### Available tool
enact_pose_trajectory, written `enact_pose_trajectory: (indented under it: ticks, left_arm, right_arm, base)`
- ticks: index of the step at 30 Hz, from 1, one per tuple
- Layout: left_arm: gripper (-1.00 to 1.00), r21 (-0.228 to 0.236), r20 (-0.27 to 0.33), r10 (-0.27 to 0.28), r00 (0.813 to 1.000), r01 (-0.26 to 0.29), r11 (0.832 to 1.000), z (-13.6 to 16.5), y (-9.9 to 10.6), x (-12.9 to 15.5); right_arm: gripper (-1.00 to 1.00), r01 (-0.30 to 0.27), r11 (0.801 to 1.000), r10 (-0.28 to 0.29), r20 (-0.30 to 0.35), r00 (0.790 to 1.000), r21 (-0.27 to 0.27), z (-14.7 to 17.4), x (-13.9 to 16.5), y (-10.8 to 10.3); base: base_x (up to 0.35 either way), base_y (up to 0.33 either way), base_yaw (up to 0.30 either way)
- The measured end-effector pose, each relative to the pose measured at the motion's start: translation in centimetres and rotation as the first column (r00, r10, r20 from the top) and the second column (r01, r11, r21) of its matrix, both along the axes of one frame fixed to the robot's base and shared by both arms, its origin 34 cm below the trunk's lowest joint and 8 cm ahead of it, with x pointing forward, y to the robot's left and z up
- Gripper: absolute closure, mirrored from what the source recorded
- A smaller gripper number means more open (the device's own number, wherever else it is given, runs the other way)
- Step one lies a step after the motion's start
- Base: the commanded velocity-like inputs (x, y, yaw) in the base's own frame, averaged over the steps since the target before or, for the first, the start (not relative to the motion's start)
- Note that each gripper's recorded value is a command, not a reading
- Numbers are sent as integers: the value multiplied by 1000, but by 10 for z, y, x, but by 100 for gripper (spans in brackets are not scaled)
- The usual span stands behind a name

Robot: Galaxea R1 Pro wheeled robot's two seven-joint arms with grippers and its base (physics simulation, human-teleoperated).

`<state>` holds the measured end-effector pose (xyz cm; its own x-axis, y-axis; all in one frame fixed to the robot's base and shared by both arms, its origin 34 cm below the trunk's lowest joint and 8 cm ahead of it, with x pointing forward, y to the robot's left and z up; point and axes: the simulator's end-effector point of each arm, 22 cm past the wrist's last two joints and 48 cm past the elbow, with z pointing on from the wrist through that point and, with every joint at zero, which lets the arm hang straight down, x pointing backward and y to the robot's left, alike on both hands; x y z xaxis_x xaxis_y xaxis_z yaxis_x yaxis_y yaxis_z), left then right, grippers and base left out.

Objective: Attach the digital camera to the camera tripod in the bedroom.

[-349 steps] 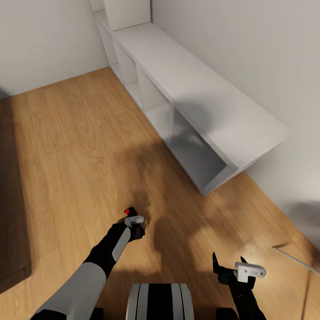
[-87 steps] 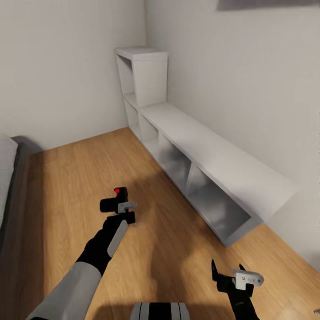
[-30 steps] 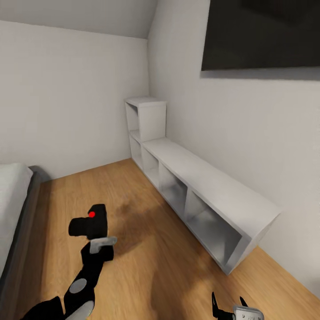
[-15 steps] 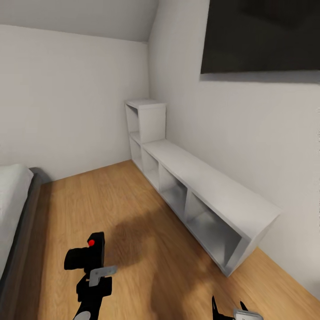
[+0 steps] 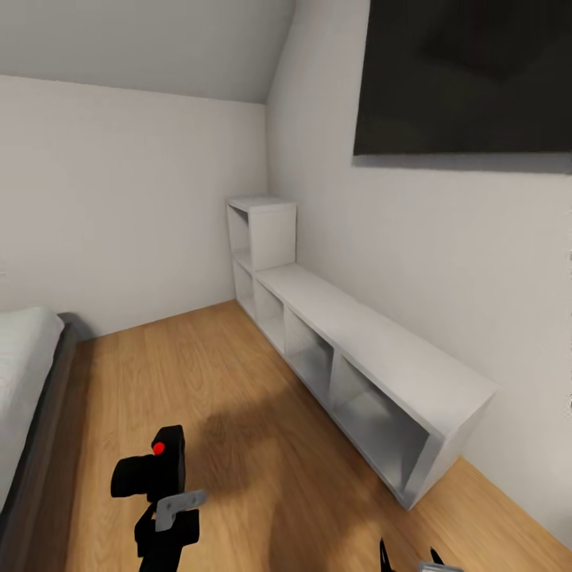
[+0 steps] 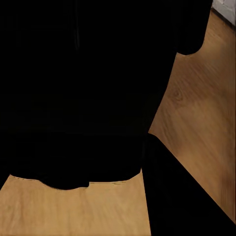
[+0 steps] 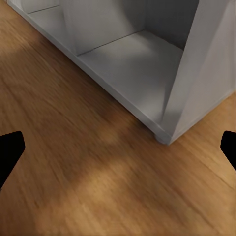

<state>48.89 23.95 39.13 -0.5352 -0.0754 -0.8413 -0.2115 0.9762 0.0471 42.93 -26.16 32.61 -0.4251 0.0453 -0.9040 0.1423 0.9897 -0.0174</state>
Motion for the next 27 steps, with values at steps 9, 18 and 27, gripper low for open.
enact_pose_trajectory:
  ticks: [9, 18, 27]
  left_arm:
    - [100, 7, 55, 20, 998, -20, 1000, 5, 9, -2]
    - [100, -9, 122, 39, 992, -38, 999, 15, 15, -2]
    - [100, 4, 155, 44, 987, -45, 999, 25, 17, 1]
  right_arm:
    - [-100, 2, 1000, -2, 7, 1000, -2, -4, -9, 0]
    - [-100, 3, 1000, -3, 68, 998, -2, 7, -10, 0]
    - [-100, 3, 1000, -3, 98, 995, -2, 18, -6, 0]
  base:
    - [0, 0, 0]
    - [0, 0, 0]
    - [0, 0, 0]
